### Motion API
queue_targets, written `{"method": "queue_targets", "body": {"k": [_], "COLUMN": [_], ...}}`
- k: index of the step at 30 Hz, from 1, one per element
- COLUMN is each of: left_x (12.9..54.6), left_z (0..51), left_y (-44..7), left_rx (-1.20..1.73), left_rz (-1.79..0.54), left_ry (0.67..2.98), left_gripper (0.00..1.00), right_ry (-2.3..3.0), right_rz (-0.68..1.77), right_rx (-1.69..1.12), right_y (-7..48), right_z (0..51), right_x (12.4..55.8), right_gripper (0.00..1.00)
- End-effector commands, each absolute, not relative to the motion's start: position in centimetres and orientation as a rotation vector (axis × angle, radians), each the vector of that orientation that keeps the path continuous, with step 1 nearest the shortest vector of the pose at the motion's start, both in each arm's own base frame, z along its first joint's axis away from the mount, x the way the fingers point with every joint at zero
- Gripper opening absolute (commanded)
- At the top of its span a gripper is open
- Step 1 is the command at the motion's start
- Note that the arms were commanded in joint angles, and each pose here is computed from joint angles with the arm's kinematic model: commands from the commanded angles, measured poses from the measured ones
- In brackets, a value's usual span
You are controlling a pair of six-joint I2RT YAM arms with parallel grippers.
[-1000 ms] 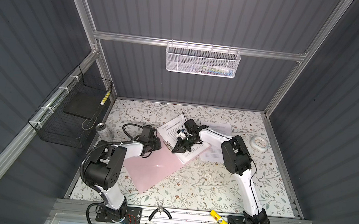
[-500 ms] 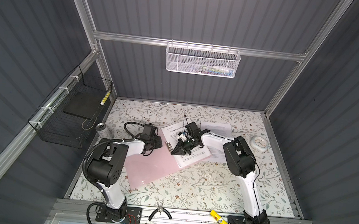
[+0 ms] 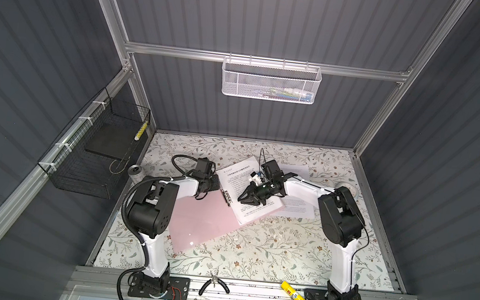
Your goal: Put the files into the folder
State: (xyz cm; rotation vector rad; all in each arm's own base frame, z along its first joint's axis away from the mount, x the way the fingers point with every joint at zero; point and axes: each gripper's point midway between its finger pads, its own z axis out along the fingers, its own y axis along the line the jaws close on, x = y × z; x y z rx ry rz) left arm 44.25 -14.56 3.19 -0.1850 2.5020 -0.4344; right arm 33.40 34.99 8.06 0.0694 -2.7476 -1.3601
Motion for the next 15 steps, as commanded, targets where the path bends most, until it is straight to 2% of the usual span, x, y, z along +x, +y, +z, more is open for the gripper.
{"method": "queue_targets", "body": {"k": [1,8,15], "left_x": [43.5,47.0,50.0], "left_z": [0.3,-0.1,0.3], "left_y": [-14.4,-16.5,-17.5], "left_rx": [-0.142,-0.100,-0.058], "left_rz": [-0.375,-0.449,-0.465], "left_ry": [2.623,2.611,2.582], "left_gripper": [0.38,0.39,0.39], "right_ry": [-2.878,-3.028,-3.070], "right_rz": [-1.336,-1.207,-1.063], "right_rx": [-0.024,-0.209,-0.279], "right_y": [31.3,23.9,20.9], "right_z": [8.9,9.7,8.0], "right_x": [35.6,37.7,37.9], "right_gripper": [0.28,0.31,0.33]}}
